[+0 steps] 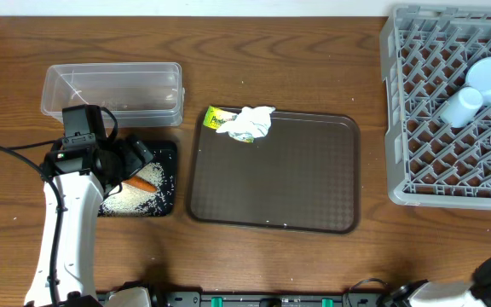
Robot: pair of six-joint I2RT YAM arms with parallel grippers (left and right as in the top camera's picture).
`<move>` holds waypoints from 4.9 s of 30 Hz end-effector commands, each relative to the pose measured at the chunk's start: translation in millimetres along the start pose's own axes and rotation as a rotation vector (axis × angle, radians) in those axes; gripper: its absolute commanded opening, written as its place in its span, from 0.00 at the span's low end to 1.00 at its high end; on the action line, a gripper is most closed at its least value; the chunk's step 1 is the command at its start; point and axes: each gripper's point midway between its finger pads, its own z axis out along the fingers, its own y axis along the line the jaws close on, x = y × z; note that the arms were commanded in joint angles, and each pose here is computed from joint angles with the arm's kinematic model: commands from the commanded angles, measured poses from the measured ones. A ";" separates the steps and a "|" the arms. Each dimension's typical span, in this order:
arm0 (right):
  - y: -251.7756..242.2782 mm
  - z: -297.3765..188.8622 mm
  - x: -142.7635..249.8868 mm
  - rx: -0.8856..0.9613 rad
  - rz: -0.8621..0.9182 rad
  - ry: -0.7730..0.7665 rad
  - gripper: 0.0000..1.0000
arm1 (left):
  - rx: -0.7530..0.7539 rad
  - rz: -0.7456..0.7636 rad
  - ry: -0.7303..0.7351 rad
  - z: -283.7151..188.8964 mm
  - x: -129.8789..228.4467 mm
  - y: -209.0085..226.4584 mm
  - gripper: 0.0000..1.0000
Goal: Sort waste into correct bins and load items into the dishwasher rack
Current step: 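Lift the blue bowl right and place it into the grey rack, then move the right gripper back to the rack side and hold, then grasp the crumpled white wrapper on the brown tray with the left gripper, then carry the wrapper left and drop it into the clear container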
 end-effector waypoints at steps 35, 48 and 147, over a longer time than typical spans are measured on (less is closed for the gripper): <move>163.4 63.6 267.9 0.210 -0.725 0.274 0.99 | -0.004 -0.001 0.002 0.9 -0.9 0.9 1.00; 53.8 86.6 211.2 0.472 -0.291 0.339 0.99 | 0.105 -0.173 0.083 -0.5 11.9 -18.6 1.00; 46.5 86.4 202.8 0.484 -0.271 0.327 0.99 | 0.239 1.064 -0.034 37.3 136.2 -271.7 0.21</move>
